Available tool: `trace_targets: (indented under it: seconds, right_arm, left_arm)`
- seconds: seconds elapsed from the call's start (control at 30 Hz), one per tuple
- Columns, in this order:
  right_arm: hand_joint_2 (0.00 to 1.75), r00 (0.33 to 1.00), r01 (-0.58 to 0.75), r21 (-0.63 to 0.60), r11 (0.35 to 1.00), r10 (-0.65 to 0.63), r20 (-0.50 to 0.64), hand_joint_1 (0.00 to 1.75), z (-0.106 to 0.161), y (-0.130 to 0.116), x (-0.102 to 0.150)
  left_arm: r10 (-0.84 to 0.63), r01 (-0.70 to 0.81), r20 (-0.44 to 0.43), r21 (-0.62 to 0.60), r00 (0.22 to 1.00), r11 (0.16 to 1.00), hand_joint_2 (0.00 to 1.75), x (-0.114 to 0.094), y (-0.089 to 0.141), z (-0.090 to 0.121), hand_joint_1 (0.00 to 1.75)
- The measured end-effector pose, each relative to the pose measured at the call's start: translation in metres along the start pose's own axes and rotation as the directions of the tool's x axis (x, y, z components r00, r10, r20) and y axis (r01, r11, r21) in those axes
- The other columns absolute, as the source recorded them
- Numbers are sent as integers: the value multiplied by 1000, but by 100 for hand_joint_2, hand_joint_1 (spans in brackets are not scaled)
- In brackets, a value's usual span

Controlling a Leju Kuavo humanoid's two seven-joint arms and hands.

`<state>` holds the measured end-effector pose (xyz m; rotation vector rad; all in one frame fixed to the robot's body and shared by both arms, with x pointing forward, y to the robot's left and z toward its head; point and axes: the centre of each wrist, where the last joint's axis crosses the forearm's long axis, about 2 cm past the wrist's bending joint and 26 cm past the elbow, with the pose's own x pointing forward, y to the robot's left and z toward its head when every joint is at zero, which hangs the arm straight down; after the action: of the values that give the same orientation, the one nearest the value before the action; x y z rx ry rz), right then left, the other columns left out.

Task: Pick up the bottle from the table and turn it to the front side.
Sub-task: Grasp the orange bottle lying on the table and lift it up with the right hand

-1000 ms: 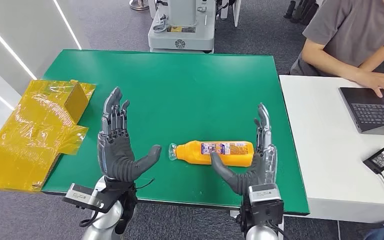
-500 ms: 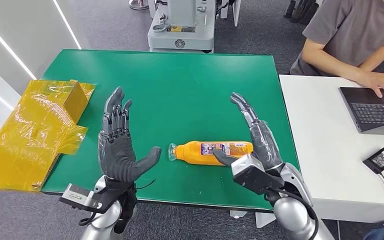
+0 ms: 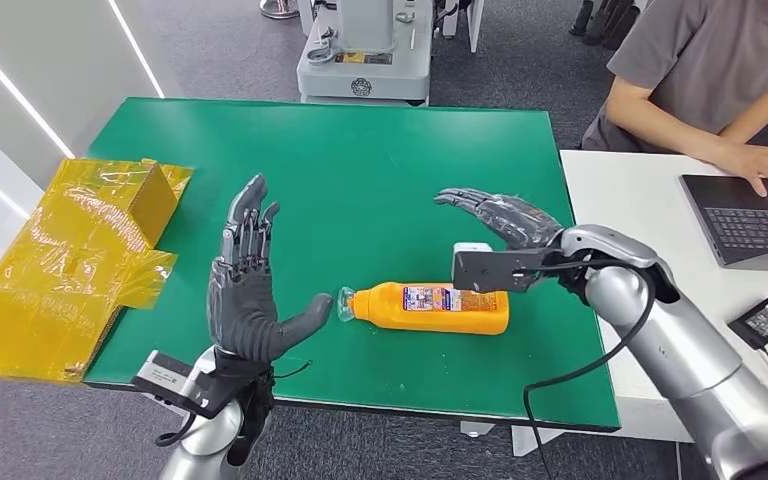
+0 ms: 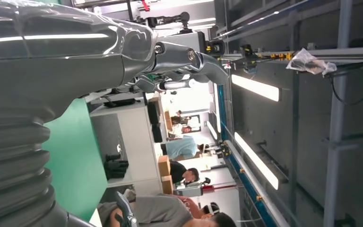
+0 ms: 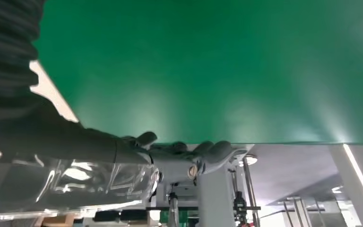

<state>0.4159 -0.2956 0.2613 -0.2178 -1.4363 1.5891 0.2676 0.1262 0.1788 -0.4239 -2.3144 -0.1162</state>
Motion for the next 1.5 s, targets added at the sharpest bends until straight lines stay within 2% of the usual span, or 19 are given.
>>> trace_targets:
  seconds: [0.23, 0.4, 0.5, 0.67, 0.83, 1.37, 1.5]
  right_arm:
    - [175, 997, 11, 81, 997, -5, -83, 0, 4, -14, -19]
    - [175, 989, 31, 165, 986, -7, -147, 0, 5, -9, -33]
    - [175, 988, 32, 176, 984, -4, -154, 0, 5, -7, -34]
    - [175, 975, 88, 227, 970, -38, -217, 0, 2, 23, -55]
    - [175, 972, 108, 241, 964, -52, -230, 0, 3, 43, -63]
    - [175, 981, 86, 249, 965, -38, -193, 0, -6, 68, -66]
    - [175, 981, 44, 234, 971, 3, -196, 0, -9, 76, -65]
  left_arm:
    - [4, -4, -3, -5, 1000, 1000, 175, 0, 0, -2, 0]
    - [10, -10, -4, -12, 1000, 1000, 175, 1, 0, -8, 0]
    - [10, -10, -3, -13, 1000, 1000, 175, 1, 0, -9, 0]
    - [38, -39, -15, -43, 999, 998, 175, 1, -5, -13, 0]
    - [42, -43, -10, -46, 999, 998, 175, 2, -6, -18, 0]
    - [47, -46, 2, -29, 999, 998, 175, 2, -5, -18, 0]
    - [50, -50, -4, -30, 999, 998, 175, 2, -5, -19, 0]
